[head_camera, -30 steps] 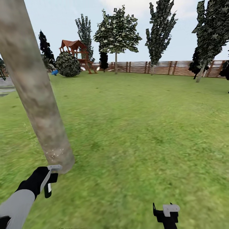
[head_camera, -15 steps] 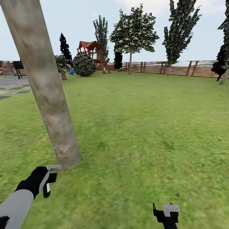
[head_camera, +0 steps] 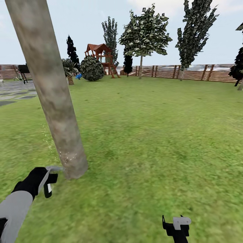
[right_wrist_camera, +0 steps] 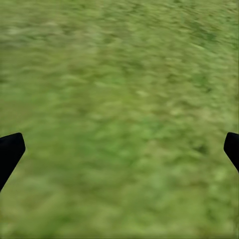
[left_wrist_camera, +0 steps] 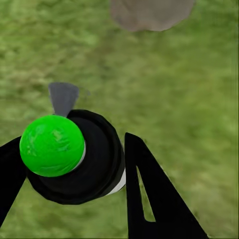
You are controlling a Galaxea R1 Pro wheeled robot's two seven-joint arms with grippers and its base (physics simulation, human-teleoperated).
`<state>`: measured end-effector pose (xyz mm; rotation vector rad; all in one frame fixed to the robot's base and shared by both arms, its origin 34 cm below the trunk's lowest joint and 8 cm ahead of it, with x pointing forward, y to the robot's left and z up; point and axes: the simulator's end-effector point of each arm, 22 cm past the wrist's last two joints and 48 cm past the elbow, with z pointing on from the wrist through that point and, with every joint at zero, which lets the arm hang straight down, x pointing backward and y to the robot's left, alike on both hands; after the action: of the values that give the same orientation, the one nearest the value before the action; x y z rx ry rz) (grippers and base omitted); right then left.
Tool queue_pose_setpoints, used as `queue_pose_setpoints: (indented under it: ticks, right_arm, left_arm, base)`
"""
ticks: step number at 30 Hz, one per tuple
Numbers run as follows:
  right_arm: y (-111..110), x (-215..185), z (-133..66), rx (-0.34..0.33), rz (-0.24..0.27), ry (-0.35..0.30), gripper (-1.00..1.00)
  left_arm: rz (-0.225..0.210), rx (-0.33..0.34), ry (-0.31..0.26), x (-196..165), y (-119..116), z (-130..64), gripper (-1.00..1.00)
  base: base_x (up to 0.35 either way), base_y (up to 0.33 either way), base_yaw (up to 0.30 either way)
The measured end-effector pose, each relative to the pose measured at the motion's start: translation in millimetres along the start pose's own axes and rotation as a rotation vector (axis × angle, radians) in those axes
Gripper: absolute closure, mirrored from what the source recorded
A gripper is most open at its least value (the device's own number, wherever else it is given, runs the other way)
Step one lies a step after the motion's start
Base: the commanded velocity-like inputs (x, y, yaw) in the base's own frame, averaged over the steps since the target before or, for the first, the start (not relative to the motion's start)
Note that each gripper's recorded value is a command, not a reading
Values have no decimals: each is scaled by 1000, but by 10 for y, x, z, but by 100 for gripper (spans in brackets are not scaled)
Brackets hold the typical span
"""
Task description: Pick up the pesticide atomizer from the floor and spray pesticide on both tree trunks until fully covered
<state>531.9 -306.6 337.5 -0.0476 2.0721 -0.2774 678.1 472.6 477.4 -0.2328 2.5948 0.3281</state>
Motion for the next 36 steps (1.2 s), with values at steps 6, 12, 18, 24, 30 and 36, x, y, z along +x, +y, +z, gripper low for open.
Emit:
queue_pose_setpoints:
  ticks: [6, 12, 18, 24, 30, 36]
  right_arm:
    - [-2, 1, 0, 0, -1, 0, -100]
    - [-3, 0, 0, 0, -1, 0, -100]
    - [-1, 0, 0, 0, -1, 0, -100]
    - [-9, 0, 2, 1, -1, 0, -100]
    - [-12, 3, 1, 1, -1, 0, -100]
    - [-12, 1, 2, 1, -1, 0, -100]
  left_arm:
    - [8, 71, -55, -363, -187, -179, 100]
    - [6, 8, -73, -713, 213, -466, 100]
    - [10, 78, -85, -814, -277, -520, 100]
    - [12, 26, -102, -1154, -16, -706, 100]
    - [48, -50, -151, -1321, 419, -848, 100]
    - [56, -65, -157, -1357, 465, -879, 100]
  base:
    - [0, 0, 0]
    - [0, 0, 0]
    - [0, 0, 0]
    - [0, 0, 0]
    - [151, 0, 0]
    - [103, 0, 0]
